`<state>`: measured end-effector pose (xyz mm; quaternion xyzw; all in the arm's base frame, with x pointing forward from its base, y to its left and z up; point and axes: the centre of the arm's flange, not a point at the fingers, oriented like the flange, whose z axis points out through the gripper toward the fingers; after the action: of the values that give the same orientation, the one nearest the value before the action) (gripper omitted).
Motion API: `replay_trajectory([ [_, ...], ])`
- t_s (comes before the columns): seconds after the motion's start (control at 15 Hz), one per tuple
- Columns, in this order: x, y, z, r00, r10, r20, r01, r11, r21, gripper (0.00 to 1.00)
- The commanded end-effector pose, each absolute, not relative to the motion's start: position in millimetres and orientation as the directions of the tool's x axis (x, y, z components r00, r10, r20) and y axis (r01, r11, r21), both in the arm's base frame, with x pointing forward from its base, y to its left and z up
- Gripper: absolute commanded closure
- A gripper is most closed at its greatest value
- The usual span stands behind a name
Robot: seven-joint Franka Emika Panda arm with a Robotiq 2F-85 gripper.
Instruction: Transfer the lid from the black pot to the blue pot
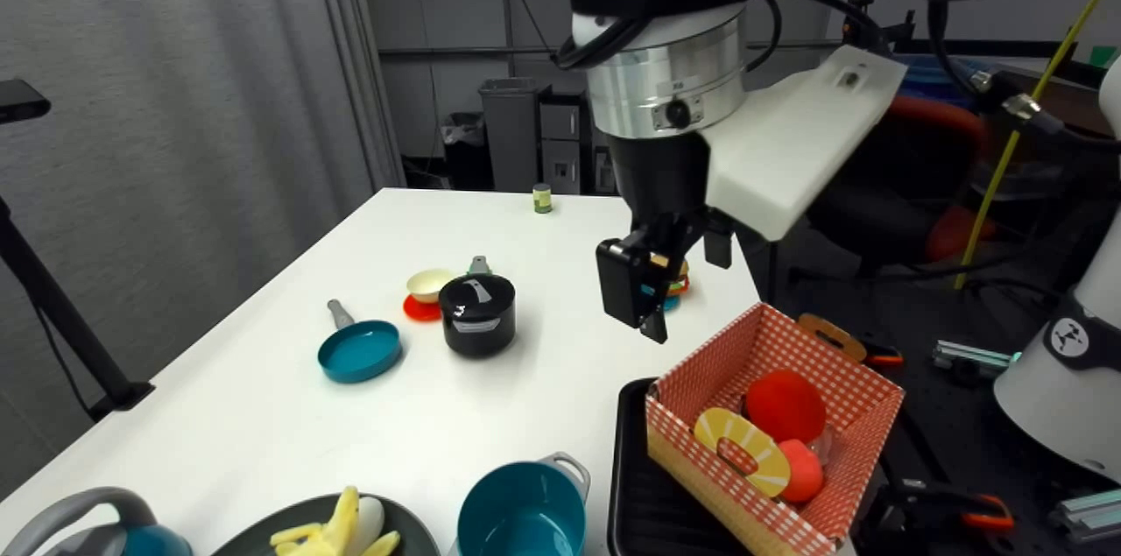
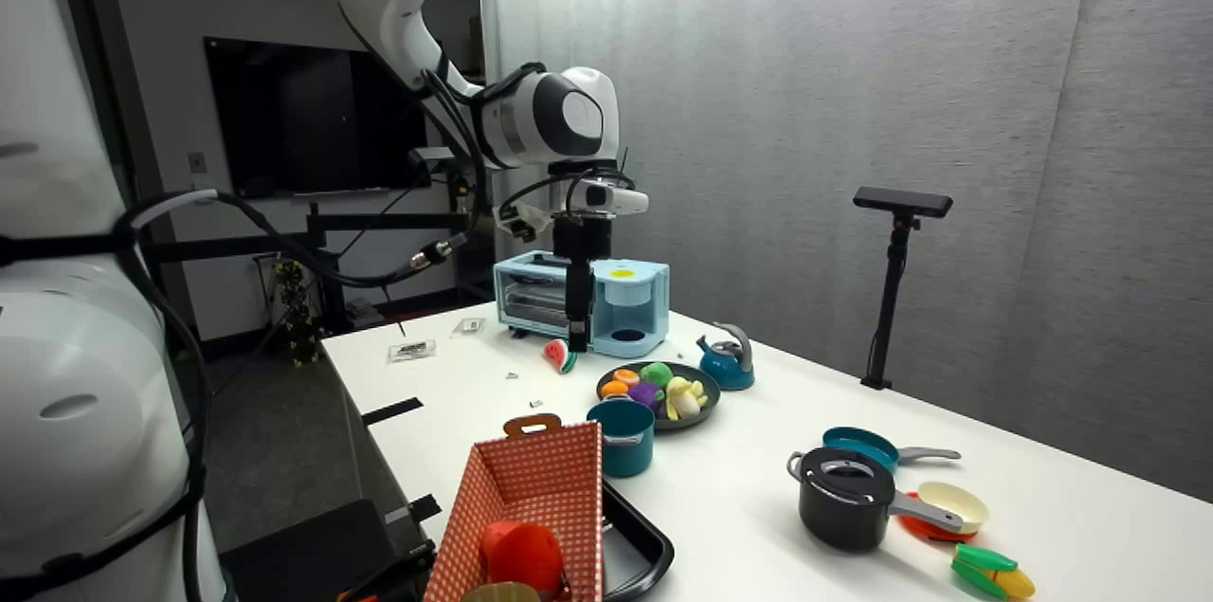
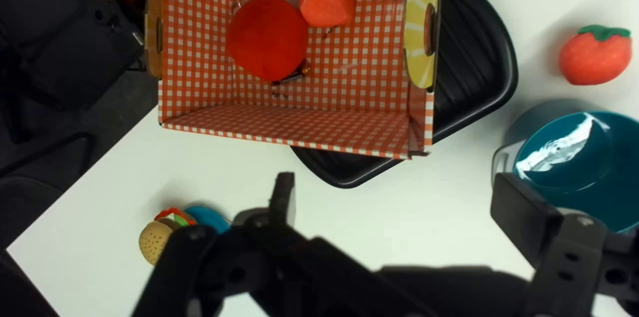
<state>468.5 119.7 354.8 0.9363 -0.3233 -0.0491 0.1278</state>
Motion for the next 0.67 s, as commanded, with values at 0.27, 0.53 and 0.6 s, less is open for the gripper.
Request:
replay_trajectory([
  [0.27, 523.0, 82.3, 329.5, 0.698, -0.714, 0.049, -0.685, -0.646, 0.337, 0.0],
  [0.53, 543.7, 70.4, 330.8, 0.639, -0.767, 0.061, -0.743, -0.595, 0.306, 0.0],
  [0.6, 547.1, 68.9, 331.4, 0.625, -0.778, 0.065, -0.756, -0.582, 0.3, 0.0],
])
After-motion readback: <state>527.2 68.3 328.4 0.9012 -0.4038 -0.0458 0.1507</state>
